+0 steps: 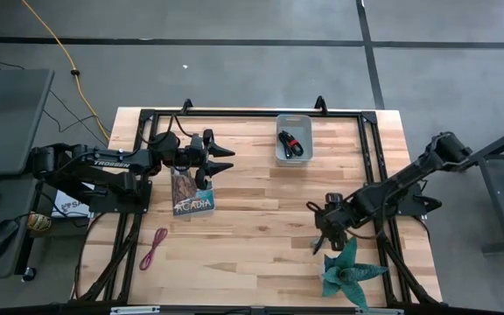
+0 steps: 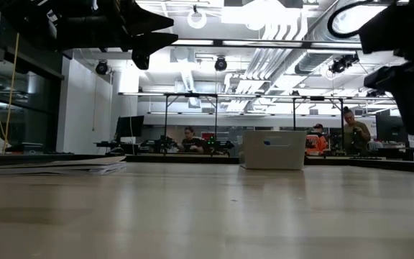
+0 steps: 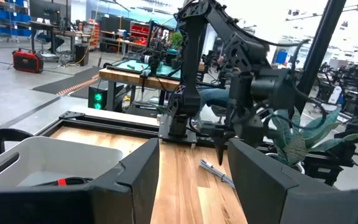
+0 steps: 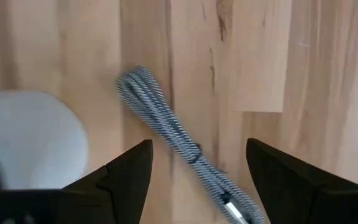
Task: Pick and place USB-C Cables
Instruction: Put the white usb cable into the white bin
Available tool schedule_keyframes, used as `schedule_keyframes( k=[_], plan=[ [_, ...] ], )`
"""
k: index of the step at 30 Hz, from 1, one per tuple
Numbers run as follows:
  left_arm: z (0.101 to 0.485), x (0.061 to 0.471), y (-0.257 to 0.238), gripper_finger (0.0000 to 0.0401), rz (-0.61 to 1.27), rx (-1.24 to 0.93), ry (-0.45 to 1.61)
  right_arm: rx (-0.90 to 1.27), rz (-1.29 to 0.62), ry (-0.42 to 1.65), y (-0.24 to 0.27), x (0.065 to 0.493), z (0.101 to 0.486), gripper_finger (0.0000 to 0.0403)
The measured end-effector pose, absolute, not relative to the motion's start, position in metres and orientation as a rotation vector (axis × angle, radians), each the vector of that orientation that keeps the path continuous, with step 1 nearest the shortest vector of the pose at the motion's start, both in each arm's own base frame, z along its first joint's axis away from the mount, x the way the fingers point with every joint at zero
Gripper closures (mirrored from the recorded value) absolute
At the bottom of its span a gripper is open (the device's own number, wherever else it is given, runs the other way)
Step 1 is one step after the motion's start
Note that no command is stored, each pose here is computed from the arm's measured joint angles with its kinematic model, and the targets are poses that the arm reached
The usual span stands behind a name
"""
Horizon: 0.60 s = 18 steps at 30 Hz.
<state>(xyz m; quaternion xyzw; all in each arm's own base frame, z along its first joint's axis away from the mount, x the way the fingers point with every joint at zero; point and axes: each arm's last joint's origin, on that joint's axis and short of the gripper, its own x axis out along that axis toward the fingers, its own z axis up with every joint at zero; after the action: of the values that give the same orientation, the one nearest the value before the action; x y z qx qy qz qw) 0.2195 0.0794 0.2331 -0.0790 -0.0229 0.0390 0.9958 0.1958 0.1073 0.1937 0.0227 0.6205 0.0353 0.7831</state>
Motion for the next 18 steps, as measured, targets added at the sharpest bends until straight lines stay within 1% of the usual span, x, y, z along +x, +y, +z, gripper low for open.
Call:
schedule_keyframes(
  k=[7, 18],
  plan=[
    [0.233, 0.22, 0.079, 0.0231, 0.078, -0.158, -0.046, -0.071, 0.092, 1.434, 0.111, 0.203, 0.171, 0.0153],
    [0.233, 0.219, 0.08, 0.0231, 0.079, -0.158, -0.046, -0.128, 0.128, 1.591, 0.116, 0.209, 0.139, 0.0153]
  ],
)
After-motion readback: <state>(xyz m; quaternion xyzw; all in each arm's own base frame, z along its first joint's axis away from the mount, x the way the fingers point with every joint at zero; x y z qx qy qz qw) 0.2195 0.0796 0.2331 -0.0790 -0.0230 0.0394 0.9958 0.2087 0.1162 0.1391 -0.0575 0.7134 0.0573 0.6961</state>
